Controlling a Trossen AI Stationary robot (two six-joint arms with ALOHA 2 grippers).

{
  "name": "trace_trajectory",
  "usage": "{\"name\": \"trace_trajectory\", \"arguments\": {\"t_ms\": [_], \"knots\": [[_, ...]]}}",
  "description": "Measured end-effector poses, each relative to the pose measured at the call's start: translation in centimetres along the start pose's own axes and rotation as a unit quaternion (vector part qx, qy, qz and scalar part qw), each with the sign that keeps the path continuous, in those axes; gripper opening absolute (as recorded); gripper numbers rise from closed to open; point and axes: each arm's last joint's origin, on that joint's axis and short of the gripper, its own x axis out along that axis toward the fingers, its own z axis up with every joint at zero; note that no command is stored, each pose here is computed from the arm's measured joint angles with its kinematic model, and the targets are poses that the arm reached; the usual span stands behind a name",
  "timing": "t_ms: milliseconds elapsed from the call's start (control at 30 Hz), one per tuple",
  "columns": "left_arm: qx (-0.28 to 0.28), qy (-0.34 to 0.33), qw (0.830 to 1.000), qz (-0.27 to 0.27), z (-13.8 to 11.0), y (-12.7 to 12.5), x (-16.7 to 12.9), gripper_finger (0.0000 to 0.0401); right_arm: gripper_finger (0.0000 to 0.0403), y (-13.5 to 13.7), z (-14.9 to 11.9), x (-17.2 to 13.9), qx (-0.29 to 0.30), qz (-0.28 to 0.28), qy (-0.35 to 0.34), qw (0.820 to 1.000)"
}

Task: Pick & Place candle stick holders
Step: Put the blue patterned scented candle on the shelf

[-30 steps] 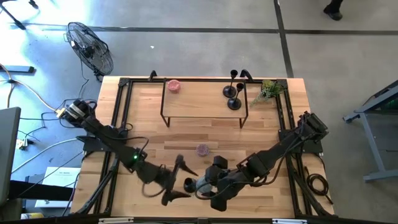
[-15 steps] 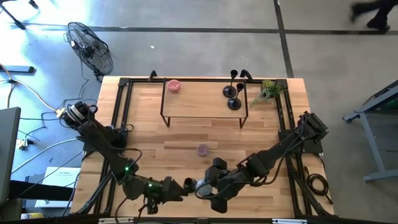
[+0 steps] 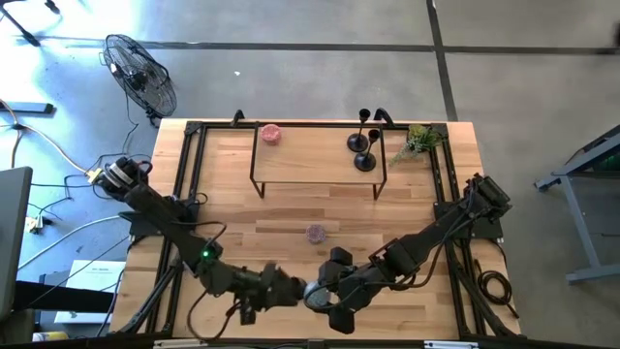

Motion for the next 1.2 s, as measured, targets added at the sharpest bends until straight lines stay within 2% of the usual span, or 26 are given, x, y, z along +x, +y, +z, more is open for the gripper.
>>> {"name": "trace_trajectory", "arguments": {"t_ms": [200,333,400,567,667,833,1033,1100,1200], "knots": [[-0.094,0.030,0.995,0.006,-0.6,0.0,0.2,0.0378,0.0294,0.0,0.1,0.0,-0.011,0.000,-0.005,1.000],[-0.136,0.037,0.990,-0.005,-0.7,-0.2,0.2,0.0378,0.0294,0.0,0.1,0.0,-0.013,0.000,-0.005,1.000],[-0.140,0.028,0.990,-0.006,-0.6,-0.2,0.2,0.0378,0.0294,0.0,0.1,0.0,-0.013,0.000,-0.005,1.000],[-0.102,0.025,0.994,-0.013,-0.6,-0.3,0.2,0.0378,0.0294,0.1,0.1,0.0,-0.012,0.001,-0.007,1.000],[-0.088,-0.012,0.996,-0.029,-0.4,-0.3,0.2,0.0378,0.0294,0.1,0.1,0.0,-0.012,0.001,-0.007,1.000],[0.002,-0.038,0.998,-0.043,-0.2,-0.8,0.4,0.0378,0.0294,0.1,0.1,-0.1,-0.012,0.002,-0.007,1.000],[0.089,-0.023,0.994,-0.056,-0.5,-2.4,1.3,0.0378,0.0294,0.1,0.2,-0.1,-0.011,0.004,-0.010,1.000],[0.100,-0.009,0.994,-0.045,-0.6,-2.5,1.5,0.0378,0.0294,0.1,0.2,-0.1,-0.011,0.004,-0.010,1.000],[0.088,0.011,0.996,-0.014,-0.5,-2.1,1.6,0.0378,0.0294,0.1,0.2,-0.1,-0.011,0.004,-0.011,1.000]]}}
